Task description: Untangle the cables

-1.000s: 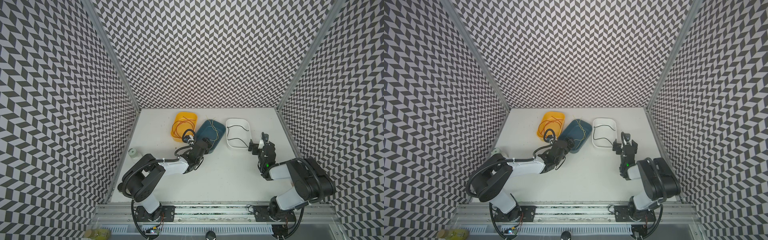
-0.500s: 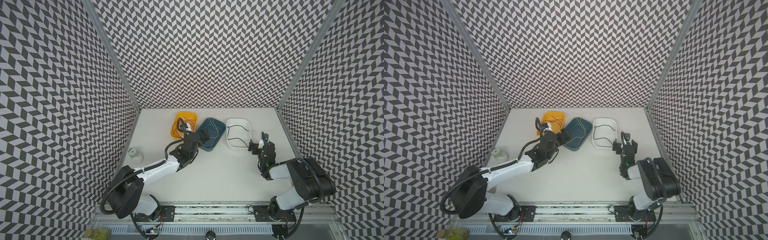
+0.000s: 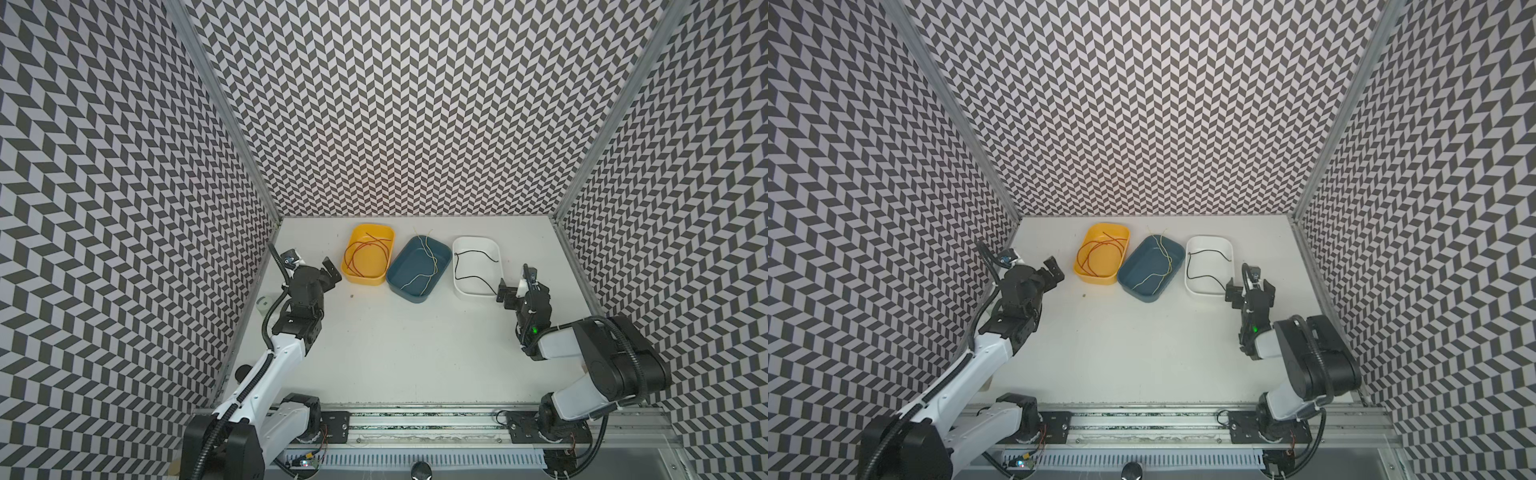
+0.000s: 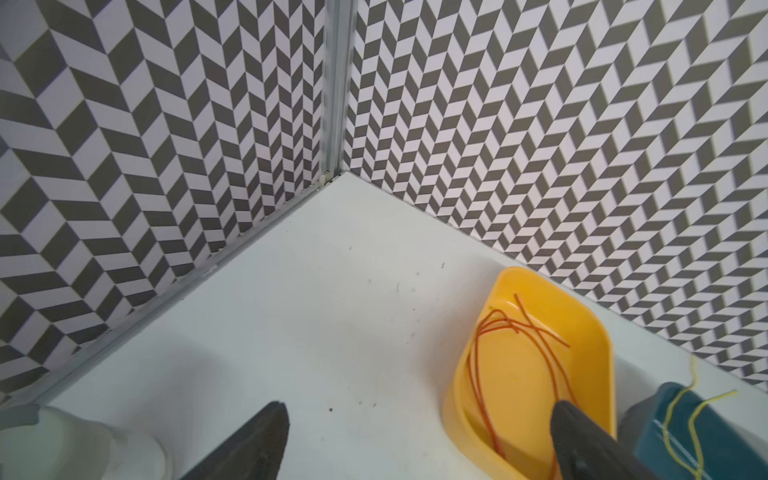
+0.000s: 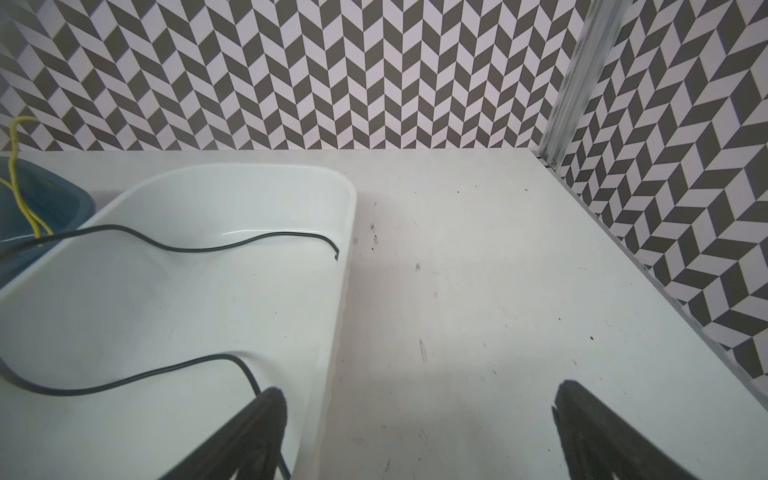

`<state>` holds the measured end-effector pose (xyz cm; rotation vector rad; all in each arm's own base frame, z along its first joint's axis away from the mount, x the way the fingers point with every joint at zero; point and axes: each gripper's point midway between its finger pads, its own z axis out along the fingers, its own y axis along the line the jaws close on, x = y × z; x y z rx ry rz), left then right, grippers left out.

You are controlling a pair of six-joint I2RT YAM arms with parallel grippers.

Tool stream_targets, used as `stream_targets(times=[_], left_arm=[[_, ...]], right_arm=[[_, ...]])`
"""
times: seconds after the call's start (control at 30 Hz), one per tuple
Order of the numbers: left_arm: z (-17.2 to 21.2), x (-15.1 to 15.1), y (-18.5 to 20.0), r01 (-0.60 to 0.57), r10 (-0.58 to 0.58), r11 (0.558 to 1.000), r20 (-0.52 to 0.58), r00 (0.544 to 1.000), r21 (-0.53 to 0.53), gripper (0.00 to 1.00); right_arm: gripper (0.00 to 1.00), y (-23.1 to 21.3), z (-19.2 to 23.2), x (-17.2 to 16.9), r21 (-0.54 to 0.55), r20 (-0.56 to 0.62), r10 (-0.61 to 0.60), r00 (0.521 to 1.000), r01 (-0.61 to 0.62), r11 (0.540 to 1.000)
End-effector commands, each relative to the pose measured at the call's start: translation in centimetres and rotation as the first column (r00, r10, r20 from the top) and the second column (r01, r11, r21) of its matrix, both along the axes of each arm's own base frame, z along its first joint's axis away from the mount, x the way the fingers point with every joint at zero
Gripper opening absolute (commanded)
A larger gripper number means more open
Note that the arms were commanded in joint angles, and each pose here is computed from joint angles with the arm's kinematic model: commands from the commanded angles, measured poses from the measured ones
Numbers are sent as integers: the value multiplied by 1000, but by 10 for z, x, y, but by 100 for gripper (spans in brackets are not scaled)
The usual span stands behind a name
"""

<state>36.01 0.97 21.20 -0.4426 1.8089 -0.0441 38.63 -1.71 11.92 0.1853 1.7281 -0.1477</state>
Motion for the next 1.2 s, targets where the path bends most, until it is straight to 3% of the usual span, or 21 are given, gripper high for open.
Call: stream_targets(times=[0.0, 0.2, 0.37, 0.6, 0.8, 1.17], left_arm=[[-3, 3, 22, -63, 63, 986, 3, 998, 153, 100], [-38, 23, 16, 37, -25, 977, -63, 998, 212, 100], [-62, 27, 30, 2, 17, 971, -80, 997, 239, 100], [-77, 39, 49, -26, 42, 975, -69, 997, 219, 100], [-98, 46, 29, 82, -67, 967, -67, 995, 243, 100], [-101, 47, 31, 85, -71, 968, -67, 995, 234, 100]], right_arm=[[100, -2, 2, -4, -18, 13, -5, 1000, 6, 1000], [100, 0, 0, 1, -20, -8, 4, 1000, -4, 1000], [100, 1, -1, 3, -22, -18, 13, 1000, -13, 1000], [100, 2, 0, 4, -24, -15, 19, 1000, -19, 1000], [100, 2, -1, 4, -24, -20, 21, 1000, -21, 999], [100, -1, -7, 16, 12, -81, 40, 996, -39, 999]])
